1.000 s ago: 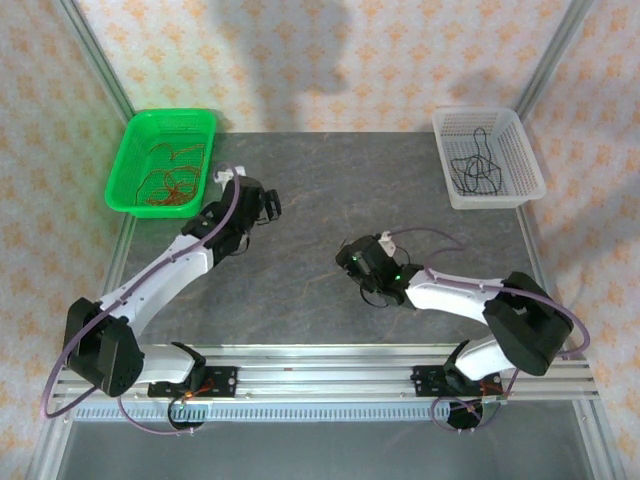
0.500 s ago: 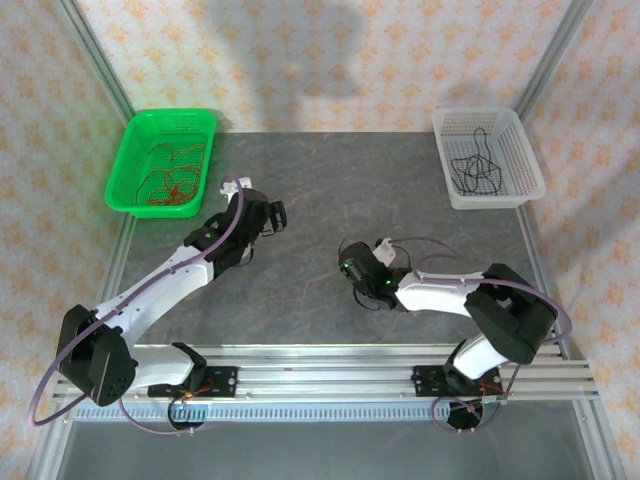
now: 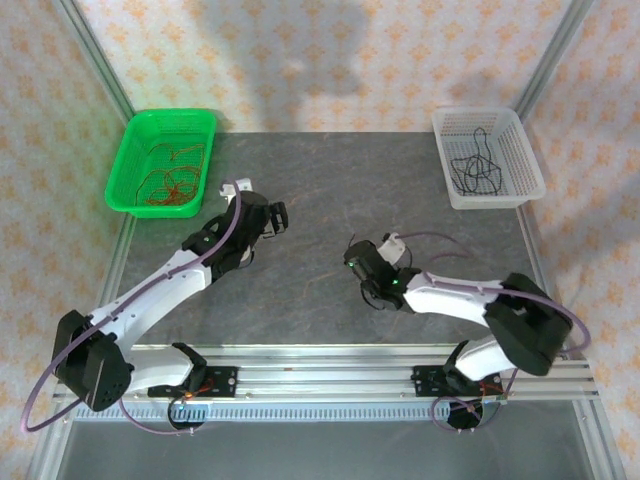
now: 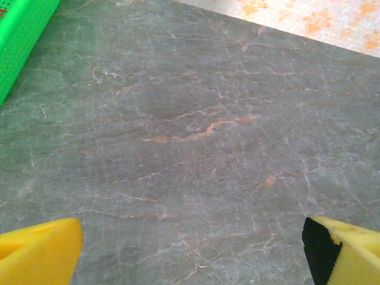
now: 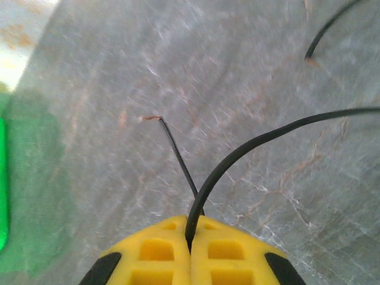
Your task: Untangle the cables
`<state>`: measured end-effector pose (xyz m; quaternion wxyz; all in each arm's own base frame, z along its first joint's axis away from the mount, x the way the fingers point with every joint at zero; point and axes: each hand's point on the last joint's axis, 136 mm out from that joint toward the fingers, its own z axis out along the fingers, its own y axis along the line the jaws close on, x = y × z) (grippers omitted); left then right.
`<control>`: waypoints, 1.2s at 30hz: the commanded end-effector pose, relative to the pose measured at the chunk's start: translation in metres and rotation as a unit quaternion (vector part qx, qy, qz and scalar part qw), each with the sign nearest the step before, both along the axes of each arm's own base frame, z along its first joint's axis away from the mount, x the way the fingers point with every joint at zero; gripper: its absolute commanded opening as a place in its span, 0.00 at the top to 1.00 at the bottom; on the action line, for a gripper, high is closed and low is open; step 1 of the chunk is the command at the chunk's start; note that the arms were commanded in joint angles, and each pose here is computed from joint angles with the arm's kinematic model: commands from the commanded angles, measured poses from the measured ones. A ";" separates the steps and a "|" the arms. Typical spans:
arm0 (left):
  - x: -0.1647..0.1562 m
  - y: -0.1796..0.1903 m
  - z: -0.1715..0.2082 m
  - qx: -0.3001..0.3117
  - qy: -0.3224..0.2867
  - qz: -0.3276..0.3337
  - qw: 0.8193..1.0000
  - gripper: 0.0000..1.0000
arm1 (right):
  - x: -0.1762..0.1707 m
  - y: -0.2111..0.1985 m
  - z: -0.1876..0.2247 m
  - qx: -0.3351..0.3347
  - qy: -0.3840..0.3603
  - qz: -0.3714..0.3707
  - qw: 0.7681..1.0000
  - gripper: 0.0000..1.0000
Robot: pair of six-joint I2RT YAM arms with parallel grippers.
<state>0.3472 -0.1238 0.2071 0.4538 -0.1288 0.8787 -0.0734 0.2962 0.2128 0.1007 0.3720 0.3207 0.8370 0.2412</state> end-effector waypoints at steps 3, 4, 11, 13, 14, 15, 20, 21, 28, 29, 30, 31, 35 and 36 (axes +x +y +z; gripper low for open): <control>-0.007 -0.009 0.003 -0.020 -0.014 -0.008 1.000 0.04 | 0.001 -0.033 0.076 -0.050 -0.074 -0.032 0.995 1.00; -0.008 -0.010 0.003 -0.022 -0.014 -0.011 1.000 0.04 | -0.001 -0.039 0.094 -0.044 -0.089 -0.036 0.994 1.00; -0.015 -0.017 0.000 -0.038 -0.013 -0.017 0.999 0.05 | -0.007 -0.070 0.179 -0.072 -0.161 -0.056 0.983 1.00; -0.018 -0.019 0.001 -0.040 -0.014 -0.021 0.999 0.05 | -0.004 -0.079 0.200 -0.084 -0.175 -0.059 0.979 1.00; -0.019 -0.021 0.001 -0.042 -0.015 -0.024 0.999 0.05 | -0.001 -0.084 0.210 -0.089 -0.181 -0.060 0.978 1.00; -0.020 -0.022 0.002 -0.043 -0.015 -0.026 0.999 0.05 | 0.001 -0.087 0.219 -0.091 -0.187 -0.060 0.976 1.00; -0.025 -0.028 0.002 -0.052 -0.017 -0.038 0.998 0.05 | 0.017 -0.108 0.264 -0.132 -0.219 -0.068 0.964 1.00; -0.025 -0.029 0.002 -0.054 -0.017 -0.038 0.998 0.05 | 0.021 -0.111 0.270 -0.140 -0.221 -0.069 0.963 1.00; -0.031 -0.036 0.003 -0.065 -0.016 -0.050 0.997 0.05 | 0.071 -0.144 0.291 -0.166 -0.221 -0.065 0.959 1.00; -0.033 -0.038 0.004 -0.064 -0.016 -0.052 0.996 0.06 | 0.081 -0.152 0.292 -0.167 -0.219 -0.067 0.959 1.00; -0.034 -0.038 0.006 -0.065 -0.019 -0.053 0.996 0.06 | 0.092 -0.159 0.290 -0.166 -0.216 -0.066 0.960 1.00; -0.035 -0.040 0.008 -0.065 -0.021 -0.055 0.996 0.06 | 0.102 -0.168 0.288 -0.163 -0.212 -0.068 0.961 1.00; -0.041 -0.043 0.016 -0.070 -0.031 -0.064 0.995 0.05 | 0.140 -0.200 0.278 -0.163 -0.195 -0.083 0.963 1.00; -0.042 -0.044 0.017 -0.072 -0.035 -0.067 0.995 0.06 | 0.150 -0.209 0.272 -0.163 -0.189 -0.088 0.964 1.00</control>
